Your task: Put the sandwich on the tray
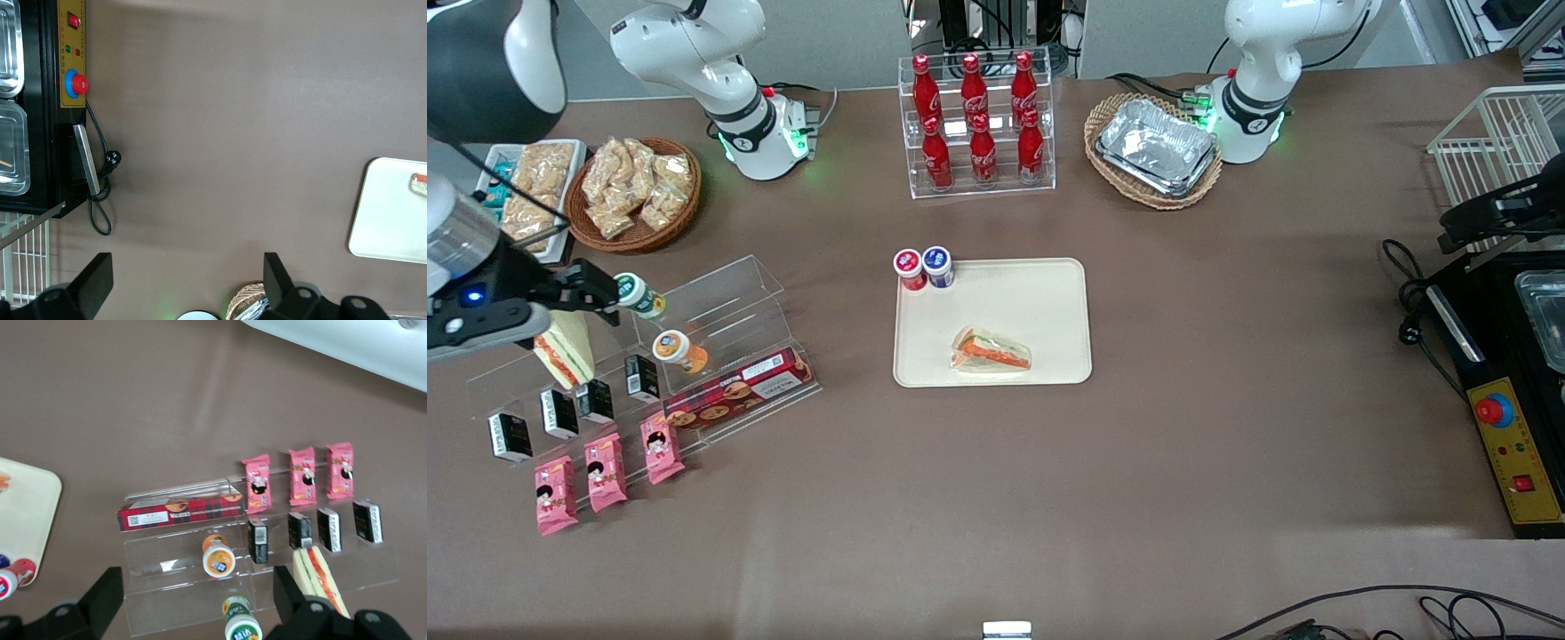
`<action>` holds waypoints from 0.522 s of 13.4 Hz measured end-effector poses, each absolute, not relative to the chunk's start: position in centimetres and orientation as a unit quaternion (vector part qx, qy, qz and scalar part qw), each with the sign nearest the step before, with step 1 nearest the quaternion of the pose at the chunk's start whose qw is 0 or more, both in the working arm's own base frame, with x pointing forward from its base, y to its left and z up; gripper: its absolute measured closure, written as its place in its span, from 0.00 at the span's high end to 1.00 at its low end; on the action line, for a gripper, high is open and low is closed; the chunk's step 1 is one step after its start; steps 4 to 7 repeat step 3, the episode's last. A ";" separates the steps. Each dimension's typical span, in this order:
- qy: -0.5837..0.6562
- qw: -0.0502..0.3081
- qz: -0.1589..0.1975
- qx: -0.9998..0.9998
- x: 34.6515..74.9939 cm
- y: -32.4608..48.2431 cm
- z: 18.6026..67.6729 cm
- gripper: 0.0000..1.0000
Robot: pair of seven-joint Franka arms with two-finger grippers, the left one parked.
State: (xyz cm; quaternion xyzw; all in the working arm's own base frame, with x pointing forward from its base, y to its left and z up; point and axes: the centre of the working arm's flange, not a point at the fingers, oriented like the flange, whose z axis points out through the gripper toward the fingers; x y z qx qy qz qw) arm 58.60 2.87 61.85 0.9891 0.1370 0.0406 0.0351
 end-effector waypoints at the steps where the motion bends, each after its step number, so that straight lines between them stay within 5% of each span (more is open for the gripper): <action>1: 0.117 0.036 0.042 0.992 58.6 1.3 62.0 1.00; 7: 0.075 0.033 0.046 0.996 58.5 -2.7 62.5 1.00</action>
